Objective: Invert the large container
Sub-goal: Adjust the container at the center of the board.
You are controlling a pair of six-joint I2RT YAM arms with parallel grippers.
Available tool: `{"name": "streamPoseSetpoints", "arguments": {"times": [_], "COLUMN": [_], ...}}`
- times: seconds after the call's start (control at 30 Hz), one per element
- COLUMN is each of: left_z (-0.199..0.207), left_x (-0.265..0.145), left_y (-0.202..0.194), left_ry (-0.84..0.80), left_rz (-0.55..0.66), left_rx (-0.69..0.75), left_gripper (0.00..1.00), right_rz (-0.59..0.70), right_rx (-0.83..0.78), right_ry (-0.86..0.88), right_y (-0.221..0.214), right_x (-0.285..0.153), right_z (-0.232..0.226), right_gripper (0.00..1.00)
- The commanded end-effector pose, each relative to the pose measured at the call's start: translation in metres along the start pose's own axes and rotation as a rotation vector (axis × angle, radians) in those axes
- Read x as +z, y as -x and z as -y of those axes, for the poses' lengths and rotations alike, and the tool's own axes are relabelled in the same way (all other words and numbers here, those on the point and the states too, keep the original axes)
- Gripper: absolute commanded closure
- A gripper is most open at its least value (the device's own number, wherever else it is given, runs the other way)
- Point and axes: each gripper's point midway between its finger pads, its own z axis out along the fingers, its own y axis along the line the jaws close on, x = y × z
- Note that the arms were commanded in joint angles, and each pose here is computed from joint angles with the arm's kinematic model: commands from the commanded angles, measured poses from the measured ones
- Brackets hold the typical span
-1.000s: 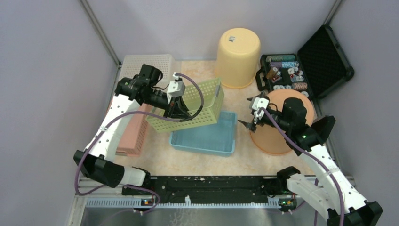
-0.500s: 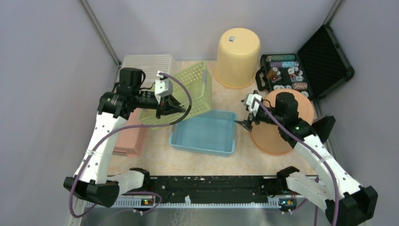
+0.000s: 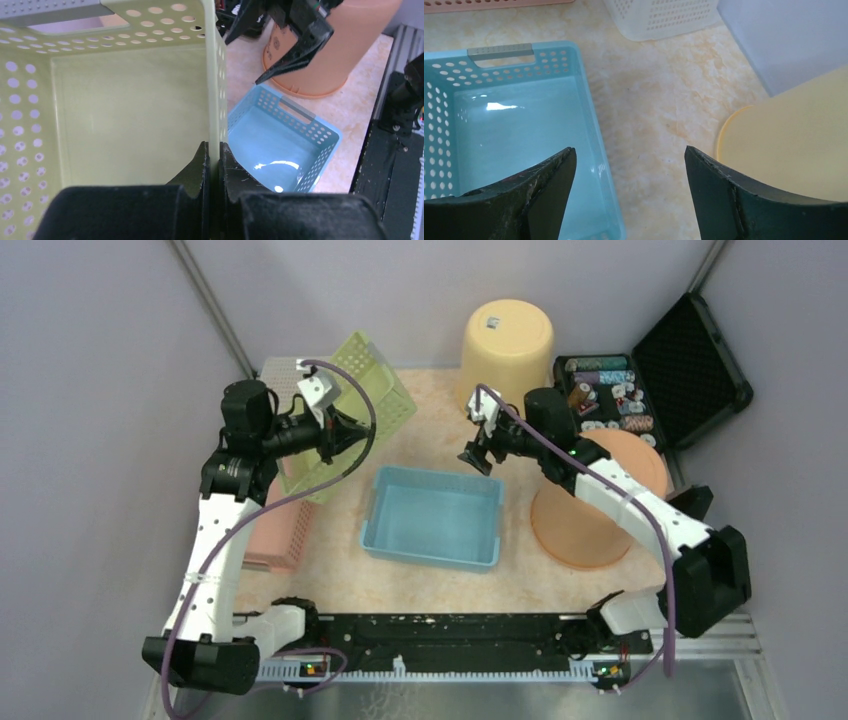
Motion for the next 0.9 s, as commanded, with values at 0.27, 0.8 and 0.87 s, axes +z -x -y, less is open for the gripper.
{"name": "streamPoseSetpoints", "arguments": {"times": [0.27,0.8,0.87], "left_z": [-0.015,-0.009,-0.01], "left_x": [-0.031,-0.034,-0.034], "left_y": [0.039,0.038,0.037], "left_ry": [0.043,0.002,-0.001], "left_rz": [0.177,0.19,0.191], "left_rx": [-0.049,-0.073,-0.071], "left_gripper": [1.0,1.0,1.0], "right_rz": [-0.097,-0.224,-0.235], "right_rx": [0.252,0.413,0.431], "right_ry": [-0.002,0.161,0.223], "right_y": [-0.033,-0.081,-0.084], "right_x": [0.07,0.097,0.097], "right_z": [0.004,-0.033,-0.044], "right_gripper": [0.22,0.24,0.26]}}
